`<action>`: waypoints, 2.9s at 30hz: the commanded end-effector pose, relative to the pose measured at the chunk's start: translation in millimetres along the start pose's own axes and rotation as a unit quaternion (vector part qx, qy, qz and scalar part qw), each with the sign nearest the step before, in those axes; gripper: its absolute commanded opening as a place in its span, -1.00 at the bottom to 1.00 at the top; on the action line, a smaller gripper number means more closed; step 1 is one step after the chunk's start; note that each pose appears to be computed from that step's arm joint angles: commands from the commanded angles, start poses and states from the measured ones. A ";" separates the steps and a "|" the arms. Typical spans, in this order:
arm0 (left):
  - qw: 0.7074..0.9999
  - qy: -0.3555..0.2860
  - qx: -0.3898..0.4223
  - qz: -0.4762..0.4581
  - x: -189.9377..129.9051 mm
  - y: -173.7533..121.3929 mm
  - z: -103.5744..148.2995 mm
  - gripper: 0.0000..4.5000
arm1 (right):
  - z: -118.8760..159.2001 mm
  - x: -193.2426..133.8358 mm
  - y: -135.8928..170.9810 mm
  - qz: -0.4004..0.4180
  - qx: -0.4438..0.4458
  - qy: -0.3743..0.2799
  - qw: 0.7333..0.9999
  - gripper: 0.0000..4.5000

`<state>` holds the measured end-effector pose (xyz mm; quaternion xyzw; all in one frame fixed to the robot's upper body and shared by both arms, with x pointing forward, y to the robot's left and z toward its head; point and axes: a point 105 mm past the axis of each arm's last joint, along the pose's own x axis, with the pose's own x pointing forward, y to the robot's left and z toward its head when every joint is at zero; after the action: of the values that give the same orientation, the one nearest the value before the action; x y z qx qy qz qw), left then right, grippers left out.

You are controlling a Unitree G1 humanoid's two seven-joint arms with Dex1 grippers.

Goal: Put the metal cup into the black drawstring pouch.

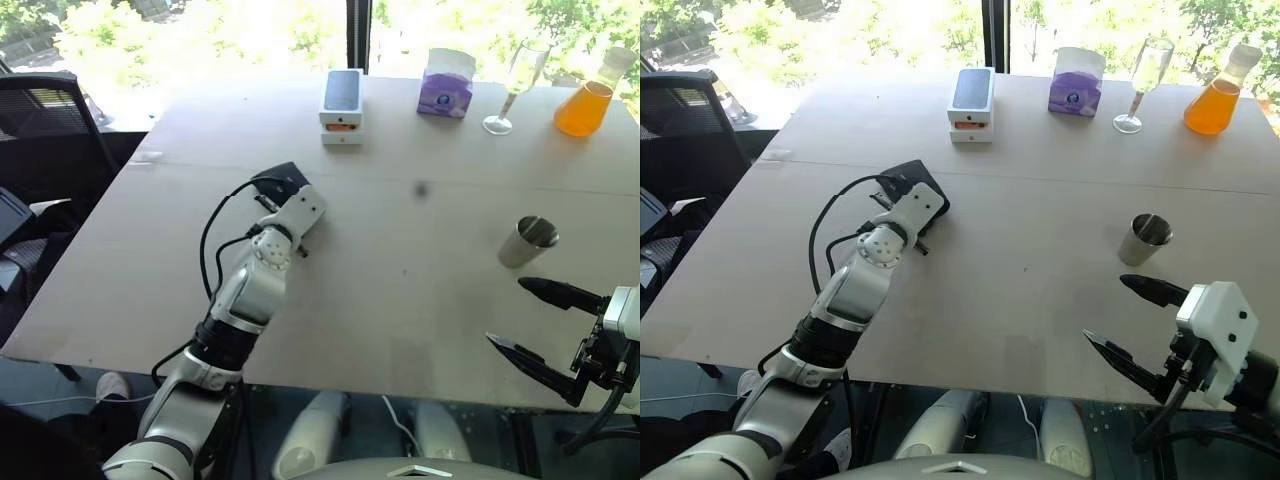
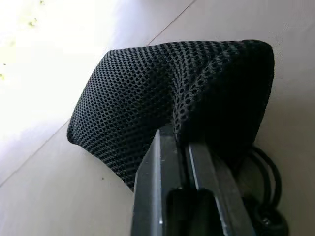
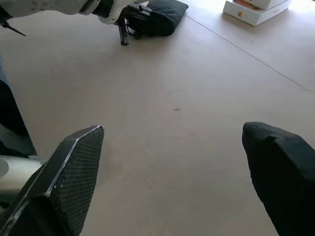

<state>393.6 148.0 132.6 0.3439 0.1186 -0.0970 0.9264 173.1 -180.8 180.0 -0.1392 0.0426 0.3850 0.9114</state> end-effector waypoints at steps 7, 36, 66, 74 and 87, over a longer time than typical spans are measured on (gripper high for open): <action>0.931 0.061 -0.263 -0.247 -12.4 -19.6 31.3 -0.96 | 21.4 17.8 -42.7 -0.070 -0.086 0.086 0.990 1.00; 0.848 0.117 -0.389 -0.340 -25.7 -69.3 66.5 -0.96 | -20.2 56.0 -124.3 -0.033 -0.056 0.315 0.947 1.00; 0.801 0.087 -0.454 -0.380 -25.8 -68.5 99.3 -1.00 | 33.6 130.0 -23.8 -0.042 0.231 -0.093 0.968 -0.98; 0.800 0.086 -0.434 -0.405 -30.7 -70.8 107.1 -1.00 | 34.1 152.4 -25.1 -0.056 0.310 -0.151 0.937 -0.98; 0.792 0.062 -0.429 -0.431 -38.2 -69.8 117.3 -1.00 | 2.0 182.3 -6.1 -0.029 0.272 -0.090 0.958 -0.98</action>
<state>362.8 36.5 168.7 -0.1757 0.3666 -0.3629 0.8385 309.3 -71.6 145.5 0.1563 0.0725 0.3158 0.9331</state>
